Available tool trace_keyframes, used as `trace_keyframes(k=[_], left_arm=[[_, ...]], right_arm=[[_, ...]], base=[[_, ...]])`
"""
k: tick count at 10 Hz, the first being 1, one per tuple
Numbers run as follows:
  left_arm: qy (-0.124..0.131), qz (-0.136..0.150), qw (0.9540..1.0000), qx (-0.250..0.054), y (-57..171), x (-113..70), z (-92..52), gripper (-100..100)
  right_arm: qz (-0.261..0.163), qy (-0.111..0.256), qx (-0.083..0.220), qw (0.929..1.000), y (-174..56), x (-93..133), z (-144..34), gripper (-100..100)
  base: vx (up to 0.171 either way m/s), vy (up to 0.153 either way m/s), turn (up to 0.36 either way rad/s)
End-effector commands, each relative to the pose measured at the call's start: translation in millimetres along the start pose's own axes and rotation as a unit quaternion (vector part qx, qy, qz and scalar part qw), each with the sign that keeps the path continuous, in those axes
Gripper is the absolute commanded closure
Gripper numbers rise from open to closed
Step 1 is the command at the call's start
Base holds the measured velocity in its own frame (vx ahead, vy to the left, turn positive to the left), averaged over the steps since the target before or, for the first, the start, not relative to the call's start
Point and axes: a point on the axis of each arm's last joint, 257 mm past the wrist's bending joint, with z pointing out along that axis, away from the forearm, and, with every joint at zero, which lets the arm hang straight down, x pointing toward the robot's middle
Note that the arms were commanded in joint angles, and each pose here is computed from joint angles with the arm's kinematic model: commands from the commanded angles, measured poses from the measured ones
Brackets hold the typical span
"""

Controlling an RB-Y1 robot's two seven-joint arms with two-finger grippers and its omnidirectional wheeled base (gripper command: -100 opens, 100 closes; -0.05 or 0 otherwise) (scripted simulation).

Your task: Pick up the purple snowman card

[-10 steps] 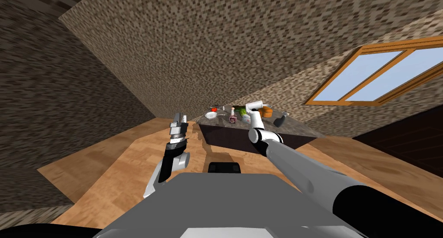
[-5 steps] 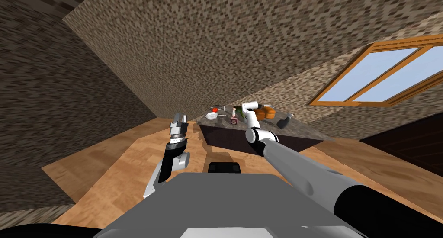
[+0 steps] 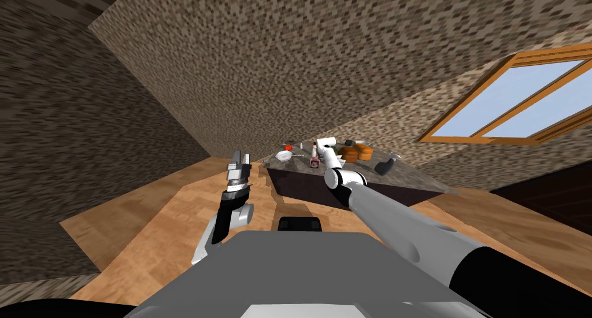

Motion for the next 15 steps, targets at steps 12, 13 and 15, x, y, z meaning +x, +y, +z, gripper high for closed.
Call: trace_keyframes(k=[12,13,15], left_arm=[[0.0,0.0,1.0,0.0,0,0.0,0.0,0],[0.0,0.0,1.0,0.0,0,0.0,0.0,0],[0.0,0.0,1.0,0.0,0,0.0,0.0,0]], right_arm=[[-0.019,-0.037,-0.017,0.999,22,-51,13.9,100],[-0.018,-0.037,-0.017,0.999,22,-51,13.9,100],[-0.019,-0.038,-0.017,0.999,17,-48,5.5,100]], base=[[0.018,0.0,0.008],[0.0,0.0,0.0],[-0.016,0.004,-0.014]])
